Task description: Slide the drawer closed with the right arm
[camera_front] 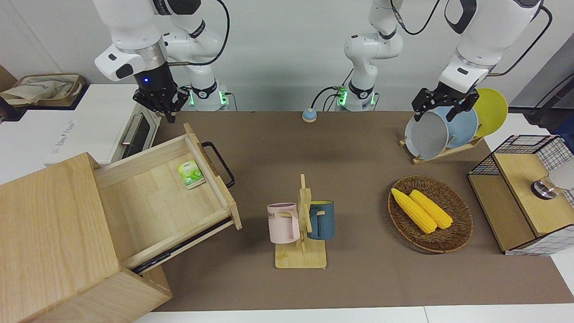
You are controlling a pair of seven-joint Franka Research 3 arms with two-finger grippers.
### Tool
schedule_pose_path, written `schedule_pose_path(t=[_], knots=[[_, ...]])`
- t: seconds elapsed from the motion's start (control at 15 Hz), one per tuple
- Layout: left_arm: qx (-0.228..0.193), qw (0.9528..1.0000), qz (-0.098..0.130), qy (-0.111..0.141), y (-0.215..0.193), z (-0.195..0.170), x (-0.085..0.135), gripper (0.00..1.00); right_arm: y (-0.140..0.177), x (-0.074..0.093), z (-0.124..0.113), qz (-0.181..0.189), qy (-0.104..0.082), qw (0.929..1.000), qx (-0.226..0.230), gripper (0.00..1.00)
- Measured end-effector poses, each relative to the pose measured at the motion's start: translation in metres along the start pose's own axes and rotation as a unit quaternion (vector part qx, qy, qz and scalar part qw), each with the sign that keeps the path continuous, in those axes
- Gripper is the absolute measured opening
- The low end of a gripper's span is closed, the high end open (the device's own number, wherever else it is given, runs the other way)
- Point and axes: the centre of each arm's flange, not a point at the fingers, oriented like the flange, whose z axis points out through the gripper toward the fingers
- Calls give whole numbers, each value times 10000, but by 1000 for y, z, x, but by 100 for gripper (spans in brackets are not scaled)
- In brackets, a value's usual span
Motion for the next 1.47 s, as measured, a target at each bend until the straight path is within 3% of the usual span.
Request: schedule_pose_path(t=[0.33,0.67,1.13,1.47], knots=[[0,10000,0,0,0,0,0,100,-7,-24,-32,-31,164,9999,12,1],[0,10000,0,0,0,0,0,100,-55,-35,-34,415,173,9990,47,1],[0,10000,0,0,0,0,0,100,-142,-43,-9,1313,46,9913,64,1],[0,10000,0,0,0,0,0,100,-180,-34,22,2098,62,9777,123,1]])
